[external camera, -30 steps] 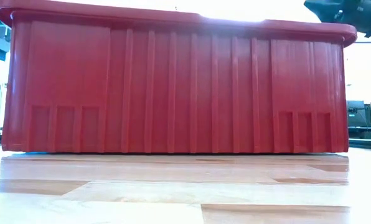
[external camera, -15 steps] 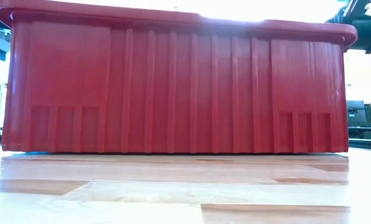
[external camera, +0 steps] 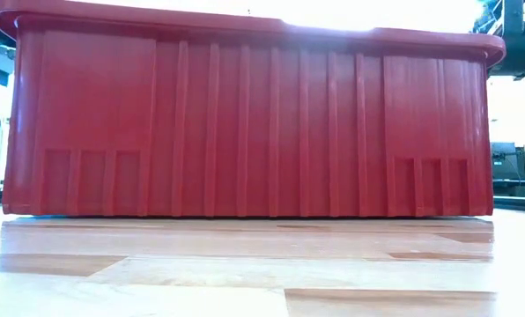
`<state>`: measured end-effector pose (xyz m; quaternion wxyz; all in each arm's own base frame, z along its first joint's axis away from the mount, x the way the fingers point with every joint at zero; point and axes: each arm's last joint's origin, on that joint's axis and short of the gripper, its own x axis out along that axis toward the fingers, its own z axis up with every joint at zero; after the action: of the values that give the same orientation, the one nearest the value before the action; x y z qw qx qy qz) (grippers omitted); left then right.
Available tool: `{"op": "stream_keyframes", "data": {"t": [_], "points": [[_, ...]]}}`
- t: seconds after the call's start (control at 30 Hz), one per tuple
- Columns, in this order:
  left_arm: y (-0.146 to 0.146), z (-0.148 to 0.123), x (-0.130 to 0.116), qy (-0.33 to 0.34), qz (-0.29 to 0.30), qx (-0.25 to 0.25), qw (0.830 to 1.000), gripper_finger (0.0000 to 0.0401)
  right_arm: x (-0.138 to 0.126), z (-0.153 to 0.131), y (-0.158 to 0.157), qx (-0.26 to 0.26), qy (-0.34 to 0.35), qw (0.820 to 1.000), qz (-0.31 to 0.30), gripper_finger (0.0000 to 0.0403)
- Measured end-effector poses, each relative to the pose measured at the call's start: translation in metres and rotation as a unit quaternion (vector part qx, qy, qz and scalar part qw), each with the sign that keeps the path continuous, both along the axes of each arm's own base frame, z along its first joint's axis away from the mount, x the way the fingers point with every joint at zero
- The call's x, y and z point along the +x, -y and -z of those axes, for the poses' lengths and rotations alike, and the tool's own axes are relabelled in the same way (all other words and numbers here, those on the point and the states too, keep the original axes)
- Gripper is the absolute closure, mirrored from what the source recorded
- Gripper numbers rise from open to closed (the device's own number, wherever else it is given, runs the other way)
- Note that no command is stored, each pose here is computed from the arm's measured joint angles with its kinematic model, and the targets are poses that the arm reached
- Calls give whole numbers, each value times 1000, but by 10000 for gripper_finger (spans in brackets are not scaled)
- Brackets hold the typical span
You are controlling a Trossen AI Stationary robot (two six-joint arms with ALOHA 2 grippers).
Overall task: Pick and place slides into bin
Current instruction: Return to Home Position
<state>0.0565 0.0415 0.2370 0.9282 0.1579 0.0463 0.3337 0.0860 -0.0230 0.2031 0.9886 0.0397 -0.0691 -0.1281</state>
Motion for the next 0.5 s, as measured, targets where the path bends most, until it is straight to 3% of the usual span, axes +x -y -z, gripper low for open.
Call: {"op": "stream_keyframes", "data": {"t": [0.5], "points": [[0, 1, 0, -4, -2, -9, 1000, 375, -1, 1, 2, 3, -9, 999, 38, 403]]}}
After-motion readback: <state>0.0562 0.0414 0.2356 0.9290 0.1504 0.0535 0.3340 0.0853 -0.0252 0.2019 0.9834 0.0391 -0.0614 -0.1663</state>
